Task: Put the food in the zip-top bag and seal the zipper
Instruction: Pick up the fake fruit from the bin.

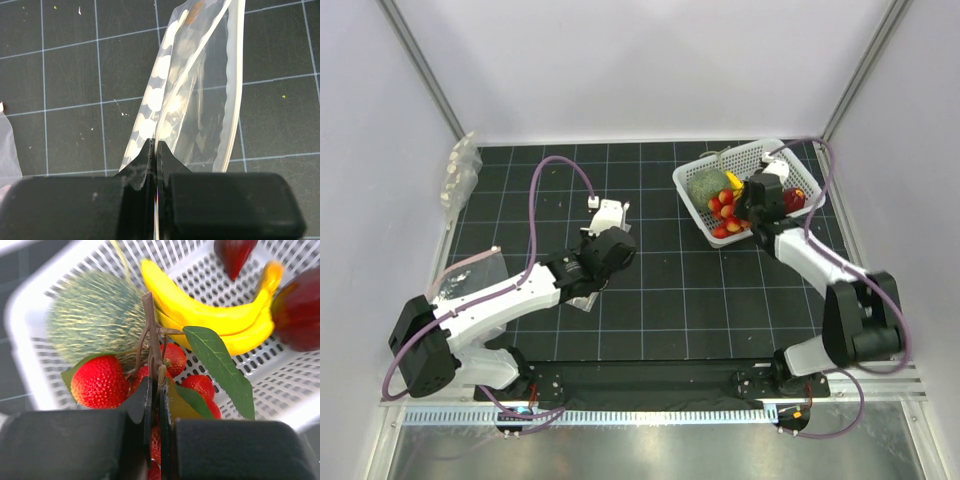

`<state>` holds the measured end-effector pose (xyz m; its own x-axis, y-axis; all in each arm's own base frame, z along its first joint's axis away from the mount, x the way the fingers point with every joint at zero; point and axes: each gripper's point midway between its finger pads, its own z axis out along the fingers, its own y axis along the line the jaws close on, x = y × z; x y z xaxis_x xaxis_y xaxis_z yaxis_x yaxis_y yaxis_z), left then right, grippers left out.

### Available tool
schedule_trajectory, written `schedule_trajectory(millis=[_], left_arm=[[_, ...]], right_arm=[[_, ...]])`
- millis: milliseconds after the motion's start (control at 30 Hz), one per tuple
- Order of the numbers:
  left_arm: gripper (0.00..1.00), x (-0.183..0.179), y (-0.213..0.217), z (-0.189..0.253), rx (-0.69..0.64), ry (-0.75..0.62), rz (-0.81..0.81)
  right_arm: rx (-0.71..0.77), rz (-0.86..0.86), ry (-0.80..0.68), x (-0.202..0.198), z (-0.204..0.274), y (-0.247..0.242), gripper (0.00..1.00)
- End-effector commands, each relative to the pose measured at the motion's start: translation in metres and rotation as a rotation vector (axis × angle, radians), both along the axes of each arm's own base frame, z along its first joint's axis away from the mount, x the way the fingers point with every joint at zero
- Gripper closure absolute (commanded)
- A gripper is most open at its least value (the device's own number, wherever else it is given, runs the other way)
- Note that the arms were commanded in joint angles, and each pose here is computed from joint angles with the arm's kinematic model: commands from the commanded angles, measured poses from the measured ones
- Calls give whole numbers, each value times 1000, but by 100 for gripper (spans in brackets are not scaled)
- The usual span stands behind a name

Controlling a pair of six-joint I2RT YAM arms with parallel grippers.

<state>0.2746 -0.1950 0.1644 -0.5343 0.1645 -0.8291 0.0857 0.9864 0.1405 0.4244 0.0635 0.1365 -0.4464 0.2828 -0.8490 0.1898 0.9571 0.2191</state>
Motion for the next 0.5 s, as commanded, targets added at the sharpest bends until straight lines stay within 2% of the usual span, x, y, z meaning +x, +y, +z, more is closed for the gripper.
schedule_trajectory(millis=[0, 133, 200, 333, 467], left_arm=[[100, 6, -9, 13, -37, -32, -3], [100, 6, -8, 13, -32, -30, -1], [100, 6, -8, 13, -34, -31, -1], [100, 5, -6, 15, -30, -36, 3], [100, 5, -4, 19, -34, -45, 5]], right_arm=[[63, -4, -227, -9, 78, 3, 99], [128, 52, -346, -31, 122, 12, 99], [154, 87, -371, -39, 128, 18, 99], [205, 243, -472, -51, 155, 44, 99], [268, 572, -528, -80, 170, 107, 99]])
